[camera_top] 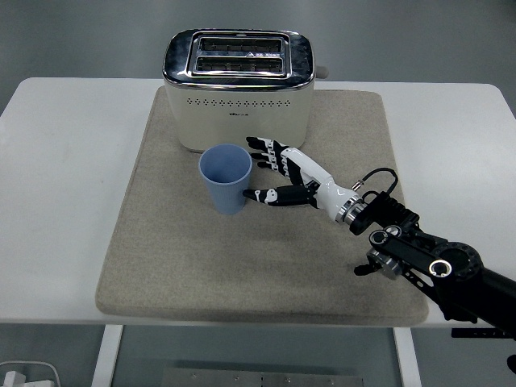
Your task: Put the water cup in front of the bread machine
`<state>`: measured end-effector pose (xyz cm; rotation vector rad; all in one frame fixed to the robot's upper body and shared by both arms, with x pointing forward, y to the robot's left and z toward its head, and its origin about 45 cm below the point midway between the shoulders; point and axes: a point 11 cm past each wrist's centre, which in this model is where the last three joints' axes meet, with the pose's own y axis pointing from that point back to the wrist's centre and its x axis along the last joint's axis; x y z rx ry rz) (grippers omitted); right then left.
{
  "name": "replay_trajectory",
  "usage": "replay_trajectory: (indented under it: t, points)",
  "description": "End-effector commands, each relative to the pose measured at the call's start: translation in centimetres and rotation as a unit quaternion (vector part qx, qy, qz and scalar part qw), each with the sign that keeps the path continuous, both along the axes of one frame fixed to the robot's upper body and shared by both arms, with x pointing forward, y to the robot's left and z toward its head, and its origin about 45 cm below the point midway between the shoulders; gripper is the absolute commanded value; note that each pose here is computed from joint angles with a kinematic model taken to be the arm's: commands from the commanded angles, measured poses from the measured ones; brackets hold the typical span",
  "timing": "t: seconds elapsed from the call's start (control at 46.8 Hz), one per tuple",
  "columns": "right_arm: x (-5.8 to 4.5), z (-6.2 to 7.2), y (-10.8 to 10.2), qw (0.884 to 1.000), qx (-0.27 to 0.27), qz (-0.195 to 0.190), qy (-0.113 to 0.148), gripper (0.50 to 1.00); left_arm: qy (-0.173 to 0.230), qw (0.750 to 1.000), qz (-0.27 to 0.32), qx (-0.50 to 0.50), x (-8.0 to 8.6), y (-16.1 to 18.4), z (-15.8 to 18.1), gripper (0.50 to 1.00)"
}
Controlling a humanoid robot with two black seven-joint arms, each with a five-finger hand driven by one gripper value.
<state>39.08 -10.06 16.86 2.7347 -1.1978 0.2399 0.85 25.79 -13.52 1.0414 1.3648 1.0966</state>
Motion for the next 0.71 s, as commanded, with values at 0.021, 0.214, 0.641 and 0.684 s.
replay_trajectory:
  t: [0.021, 0.214, 0.641, 0.684]
  points:
    - [0.3, -0.3, -2.0, 1.0, -0.009, -0.007, 0.005, 0.928, 0.0, 1.0, 0.0, 0.0, 0.0, 0.0, 0.0, 1.0]
    - [1.0, -0.5, -6.0, 0.999, -0.031, -0.031, 0.006, 0.926, 0.0, 1.0, 0.0, 0.0, 0.0, 0.0, 0.0, 1.0]
    - [3.3, 1.6, -10.4, 0.991, 0.044, -0.105, 0.065, 0.926, 0.0, 1.0, -0.001, -0.003, 0.0, -0.2, 0.0, 1.0]
    - [3.6, 1.9, -10.6, 0.989, 0.058, -0.115, 0.074, 0.928, 0.0, 1.0, -0.001, -0.003, 0.0, -0.2, 0.0, 1.0]
